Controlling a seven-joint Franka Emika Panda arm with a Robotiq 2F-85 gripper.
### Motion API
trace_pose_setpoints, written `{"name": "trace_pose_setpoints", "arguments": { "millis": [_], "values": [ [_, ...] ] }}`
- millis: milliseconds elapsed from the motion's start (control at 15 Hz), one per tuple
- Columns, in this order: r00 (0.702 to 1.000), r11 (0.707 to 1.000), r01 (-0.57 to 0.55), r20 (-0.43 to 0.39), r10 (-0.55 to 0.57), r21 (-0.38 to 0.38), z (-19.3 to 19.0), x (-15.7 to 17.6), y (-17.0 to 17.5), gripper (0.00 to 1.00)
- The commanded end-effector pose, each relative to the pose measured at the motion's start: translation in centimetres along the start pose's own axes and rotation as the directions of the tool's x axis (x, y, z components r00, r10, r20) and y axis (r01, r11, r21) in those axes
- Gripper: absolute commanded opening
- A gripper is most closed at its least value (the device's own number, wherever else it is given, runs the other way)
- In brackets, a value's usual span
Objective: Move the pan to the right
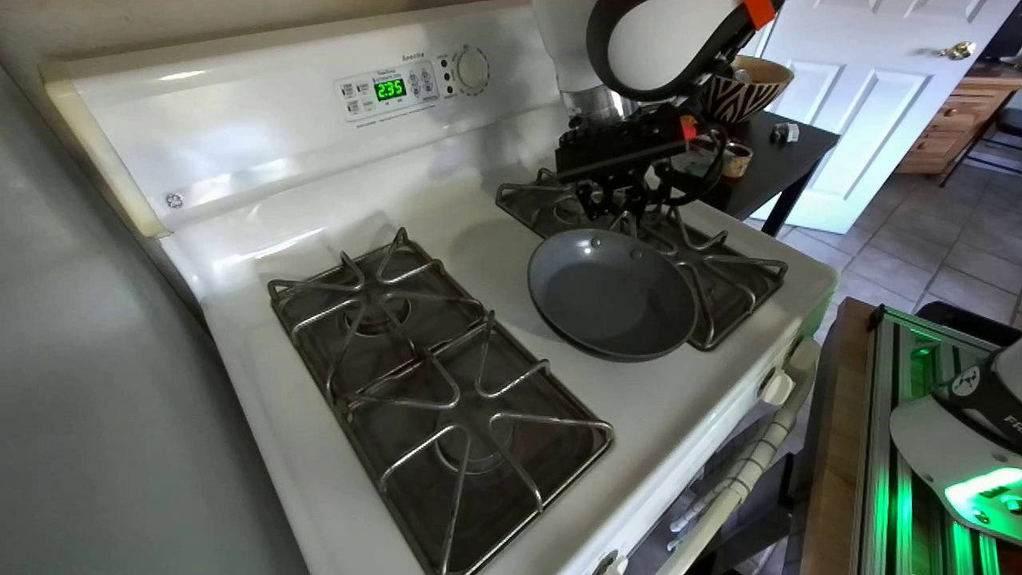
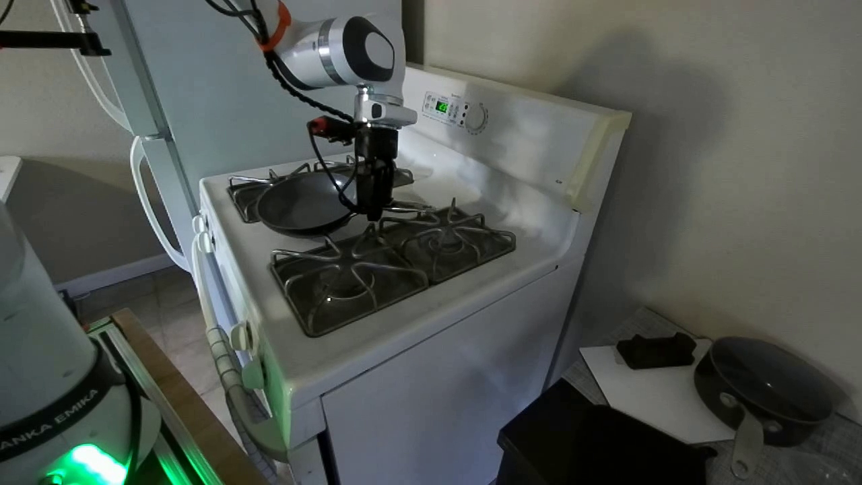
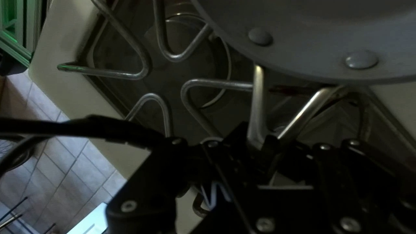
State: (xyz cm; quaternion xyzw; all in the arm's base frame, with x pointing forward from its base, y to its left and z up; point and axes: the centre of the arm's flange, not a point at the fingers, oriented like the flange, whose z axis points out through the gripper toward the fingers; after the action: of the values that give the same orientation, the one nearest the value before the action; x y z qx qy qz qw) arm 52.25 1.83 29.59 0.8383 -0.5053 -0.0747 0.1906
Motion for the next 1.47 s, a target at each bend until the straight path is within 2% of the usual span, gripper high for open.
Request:
{"name": "trace_pose_setpoints", "arguments": {
  "millis": [0,400,933,1400],
  "values": [
    [0.999,1.0,0.019,0.027,-0.019,0.006,-1.1,1.0,0.6,0.0],
    [0.999,1.0,0.023,0.048,-0.023,-0.003,-1.1,1.4,0.7,0.0],
    [0.998,0.999,-0.026,0.06,0.024,0.023,-1.6,2.0,0.2,0.0],
    [0.998,0.999,-0.028,0.057,0.029,-0.018,-1.8,2.2,-0.4,0.0]
  ]
}}
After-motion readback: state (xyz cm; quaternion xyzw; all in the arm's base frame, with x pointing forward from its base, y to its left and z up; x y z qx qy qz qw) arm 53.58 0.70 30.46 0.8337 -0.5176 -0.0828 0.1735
